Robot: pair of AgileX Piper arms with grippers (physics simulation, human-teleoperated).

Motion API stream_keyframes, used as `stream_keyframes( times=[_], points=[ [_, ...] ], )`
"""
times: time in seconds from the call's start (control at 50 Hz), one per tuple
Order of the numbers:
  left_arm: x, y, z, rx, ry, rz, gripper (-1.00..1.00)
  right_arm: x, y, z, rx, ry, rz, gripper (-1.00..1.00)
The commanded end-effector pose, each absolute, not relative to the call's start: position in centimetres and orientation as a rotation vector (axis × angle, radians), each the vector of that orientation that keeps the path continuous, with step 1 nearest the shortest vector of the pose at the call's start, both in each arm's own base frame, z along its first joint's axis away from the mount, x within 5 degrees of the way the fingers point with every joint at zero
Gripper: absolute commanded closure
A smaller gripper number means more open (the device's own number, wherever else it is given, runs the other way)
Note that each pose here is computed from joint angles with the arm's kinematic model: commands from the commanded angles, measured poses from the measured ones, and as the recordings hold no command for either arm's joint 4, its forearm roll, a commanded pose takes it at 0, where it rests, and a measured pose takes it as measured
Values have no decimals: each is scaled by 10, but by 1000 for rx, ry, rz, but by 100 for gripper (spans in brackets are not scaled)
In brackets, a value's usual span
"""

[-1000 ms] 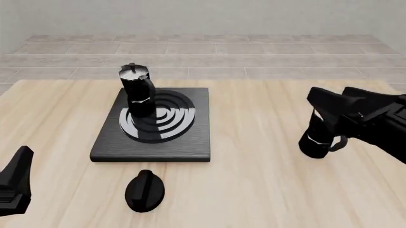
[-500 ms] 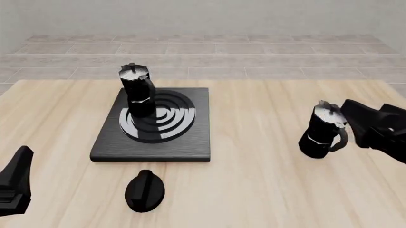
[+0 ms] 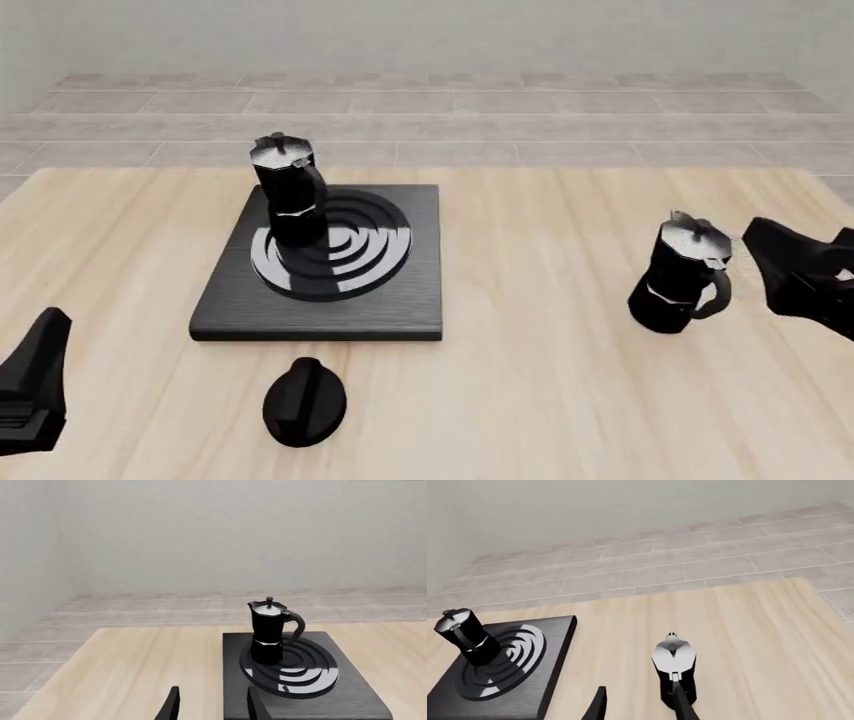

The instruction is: Put both moka pots on the stove.

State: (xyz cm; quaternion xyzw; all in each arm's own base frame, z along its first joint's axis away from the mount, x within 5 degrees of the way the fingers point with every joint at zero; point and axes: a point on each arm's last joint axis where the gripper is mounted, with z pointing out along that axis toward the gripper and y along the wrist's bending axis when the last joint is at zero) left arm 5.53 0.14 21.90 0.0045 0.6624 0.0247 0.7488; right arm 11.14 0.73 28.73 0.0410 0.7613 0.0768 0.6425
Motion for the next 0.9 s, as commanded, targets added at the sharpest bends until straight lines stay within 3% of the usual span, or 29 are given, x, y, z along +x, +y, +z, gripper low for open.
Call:
stream_keyframes(
  times=[0.02,0.5,0.9],
  points=[
    [55,1,220,7,1441,51,-100,110,2,282,108,1747,119,-100],
    [55,1,219,12,1446,54,-100,114,0,285,115,1765,91,-100],
    [55,1,219,14,1451,56,-100,144,-4,307,71,1860,17,-100]
  ],
)
